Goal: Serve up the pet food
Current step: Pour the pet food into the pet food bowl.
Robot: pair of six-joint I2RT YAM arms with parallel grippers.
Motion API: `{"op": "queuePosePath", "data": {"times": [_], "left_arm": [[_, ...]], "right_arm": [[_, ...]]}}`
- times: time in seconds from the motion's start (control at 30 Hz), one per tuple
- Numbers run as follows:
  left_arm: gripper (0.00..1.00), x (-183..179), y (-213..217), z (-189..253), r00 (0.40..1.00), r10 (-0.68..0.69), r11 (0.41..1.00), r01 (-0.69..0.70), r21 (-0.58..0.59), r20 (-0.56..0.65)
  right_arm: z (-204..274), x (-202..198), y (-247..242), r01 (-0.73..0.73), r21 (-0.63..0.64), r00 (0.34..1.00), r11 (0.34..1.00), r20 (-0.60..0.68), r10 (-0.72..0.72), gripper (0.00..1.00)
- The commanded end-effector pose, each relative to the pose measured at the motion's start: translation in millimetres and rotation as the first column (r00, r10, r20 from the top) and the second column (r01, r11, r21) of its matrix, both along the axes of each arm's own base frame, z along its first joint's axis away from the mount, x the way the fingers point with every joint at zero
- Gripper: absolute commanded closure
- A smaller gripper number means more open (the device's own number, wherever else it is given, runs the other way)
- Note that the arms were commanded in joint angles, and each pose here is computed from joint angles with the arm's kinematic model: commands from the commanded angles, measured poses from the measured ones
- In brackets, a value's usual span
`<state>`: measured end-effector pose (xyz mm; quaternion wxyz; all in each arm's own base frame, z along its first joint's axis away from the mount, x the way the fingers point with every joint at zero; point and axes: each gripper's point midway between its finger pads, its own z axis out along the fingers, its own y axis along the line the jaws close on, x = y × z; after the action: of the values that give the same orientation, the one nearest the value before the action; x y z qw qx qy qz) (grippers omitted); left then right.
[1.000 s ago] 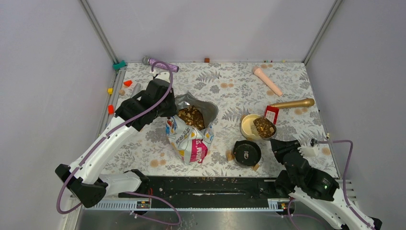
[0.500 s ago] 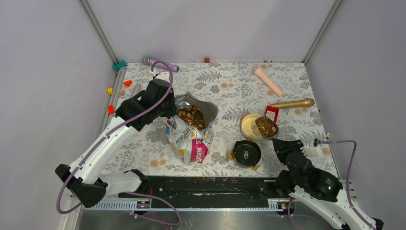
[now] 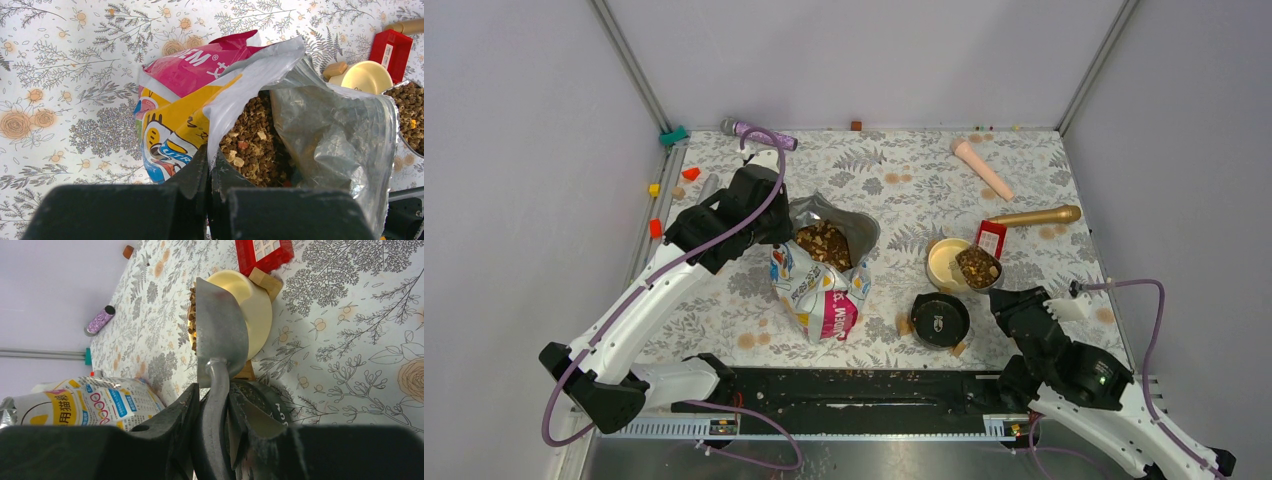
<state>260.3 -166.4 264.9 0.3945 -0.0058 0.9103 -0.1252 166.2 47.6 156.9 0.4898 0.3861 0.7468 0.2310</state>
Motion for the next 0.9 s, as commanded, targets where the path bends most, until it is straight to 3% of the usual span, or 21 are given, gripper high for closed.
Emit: {"op": "queuePosePath", "data": {"times": [0.0, 0.87], "left_arm": [[1.00, 4.3, 1.1, 7.9, 0.999, 0.003, 1.000, -0.002, -0.011, 0.041], [1.00, 6.3, 0.1, 2.4, 1.000, 0.005, 1.000, -0.005, 0.000, 0.027]], "right_arm": [[26.9, 7.8, -3.2, 0.035, 0.013, 0.997, 0.999, 0.065, -0.036, 1.00], [34.0, 19.6, 4.1, 0.032, -0.120, 0.999, 0.992, 0.036, -0.028, 1.00]]}}
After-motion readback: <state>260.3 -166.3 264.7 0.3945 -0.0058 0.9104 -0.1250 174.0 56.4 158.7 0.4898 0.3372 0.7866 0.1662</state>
